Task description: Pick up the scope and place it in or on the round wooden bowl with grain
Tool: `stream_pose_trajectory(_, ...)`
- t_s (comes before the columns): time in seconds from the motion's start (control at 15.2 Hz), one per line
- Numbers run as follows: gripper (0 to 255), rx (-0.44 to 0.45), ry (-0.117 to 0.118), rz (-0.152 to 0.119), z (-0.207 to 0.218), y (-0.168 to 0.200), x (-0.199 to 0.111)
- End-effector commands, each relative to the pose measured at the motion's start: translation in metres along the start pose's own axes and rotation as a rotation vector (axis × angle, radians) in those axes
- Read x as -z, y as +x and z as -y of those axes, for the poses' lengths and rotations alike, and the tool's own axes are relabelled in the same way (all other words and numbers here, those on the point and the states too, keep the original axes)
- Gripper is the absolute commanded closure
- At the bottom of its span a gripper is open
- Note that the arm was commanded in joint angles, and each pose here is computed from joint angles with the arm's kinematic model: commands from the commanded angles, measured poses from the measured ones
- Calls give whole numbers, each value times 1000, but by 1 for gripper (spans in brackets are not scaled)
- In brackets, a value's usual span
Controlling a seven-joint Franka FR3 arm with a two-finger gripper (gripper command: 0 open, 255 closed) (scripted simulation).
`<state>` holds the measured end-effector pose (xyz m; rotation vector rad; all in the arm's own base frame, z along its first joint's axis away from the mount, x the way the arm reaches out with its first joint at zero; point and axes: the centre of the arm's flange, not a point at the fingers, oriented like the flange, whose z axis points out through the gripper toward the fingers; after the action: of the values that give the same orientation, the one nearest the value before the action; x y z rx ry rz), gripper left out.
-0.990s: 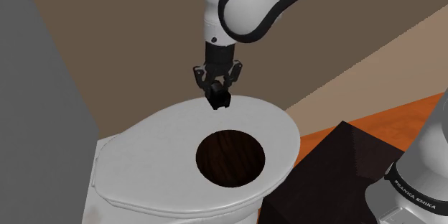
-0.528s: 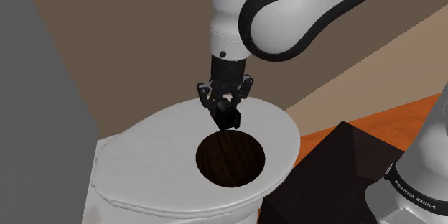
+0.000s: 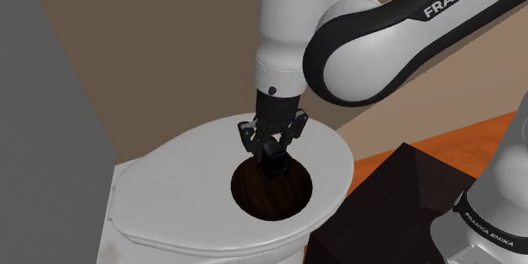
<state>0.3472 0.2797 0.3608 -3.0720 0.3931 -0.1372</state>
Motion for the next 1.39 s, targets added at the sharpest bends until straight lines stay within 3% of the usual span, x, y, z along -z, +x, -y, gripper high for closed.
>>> stream_pose_trajectory(0.0, 255, 0, 1, -1, -1, -1, -11)
stream_pose_trajectory(0.53, 255, 0, 1, -1, -3, -5, -53)
stream_pose_trajectory(1.06, 255, 0, 1, -1, -3, -5, -53)
stream_pose_trajectory(1.12, 0, 0, 1, -1, -3, -5, -53)
stream_pose_trajectory(1.32, 0, 0, 1, -1, -3, -5, -53)
